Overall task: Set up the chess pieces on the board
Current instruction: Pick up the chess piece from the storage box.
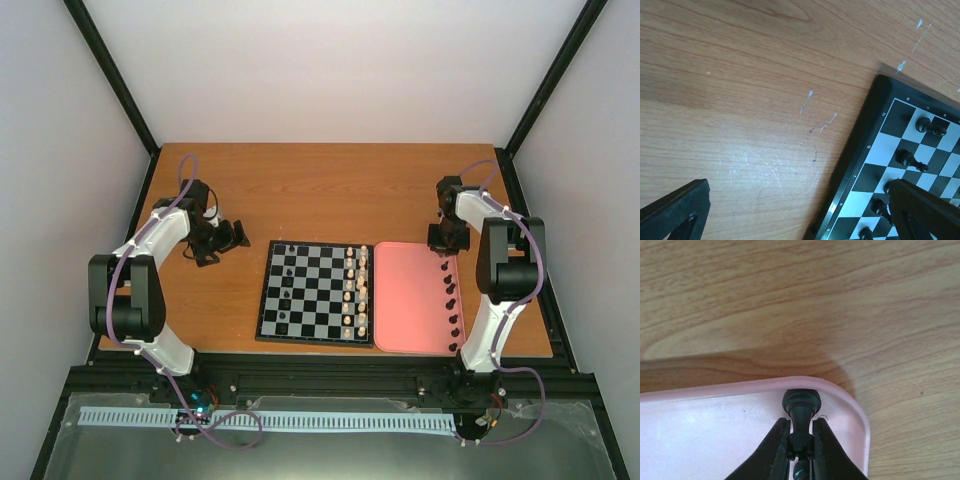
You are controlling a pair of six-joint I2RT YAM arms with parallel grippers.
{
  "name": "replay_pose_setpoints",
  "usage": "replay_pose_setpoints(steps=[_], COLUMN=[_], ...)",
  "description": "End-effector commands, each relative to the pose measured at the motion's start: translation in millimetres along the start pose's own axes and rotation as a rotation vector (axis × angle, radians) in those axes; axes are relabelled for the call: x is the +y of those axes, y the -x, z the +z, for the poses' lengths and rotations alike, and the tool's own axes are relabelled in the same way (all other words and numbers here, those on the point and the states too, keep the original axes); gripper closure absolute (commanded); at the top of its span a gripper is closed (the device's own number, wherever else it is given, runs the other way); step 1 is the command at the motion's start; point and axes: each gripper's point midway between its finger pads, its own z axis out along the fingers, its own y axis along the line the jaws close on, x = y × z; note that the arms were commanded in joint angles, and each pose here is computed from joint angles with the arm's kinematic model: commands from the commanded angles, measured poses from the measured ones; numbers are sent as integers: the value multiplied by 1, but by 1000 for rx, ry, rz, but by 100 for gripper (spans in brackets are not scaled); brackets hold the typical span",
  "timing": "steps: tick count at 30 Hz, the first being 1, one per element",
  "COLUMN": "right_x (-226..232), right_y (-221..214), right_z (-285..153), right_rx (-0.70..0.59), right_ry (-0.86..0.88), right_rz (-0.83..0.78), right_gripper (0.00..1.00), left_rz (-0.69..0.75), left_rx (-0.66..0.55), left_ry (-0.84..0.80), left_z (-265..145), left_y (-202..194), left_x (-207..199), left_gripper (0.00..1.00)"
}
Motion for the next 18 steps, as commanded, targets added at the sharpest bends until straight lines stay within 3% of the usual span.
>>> replay_pose_setpoints(steps=[1, 5, 10, 18], right_x=[-10, -8, 18, 136], right_y=[8, 8, 2, -17], right_z=[-8, -22, -70, -135], right_rx=[-31, -50, -128, -198], right_ry=[-36, -18, 21, 162], right_rz=[18, 24, -16, -217], right_gripper=[93, 97, 97, 97], left_rz=[30, 32, 34, 10], left_rx=[-25, -31, -39, -51], left_ry=[-12, -10, -14, 7], left_z=[-7, -9, -13, -18], left_y=[10, 10, 8, 2], left_x=[-8, -8, -9, -3], left_gripper=[0, 0, 0, 0])
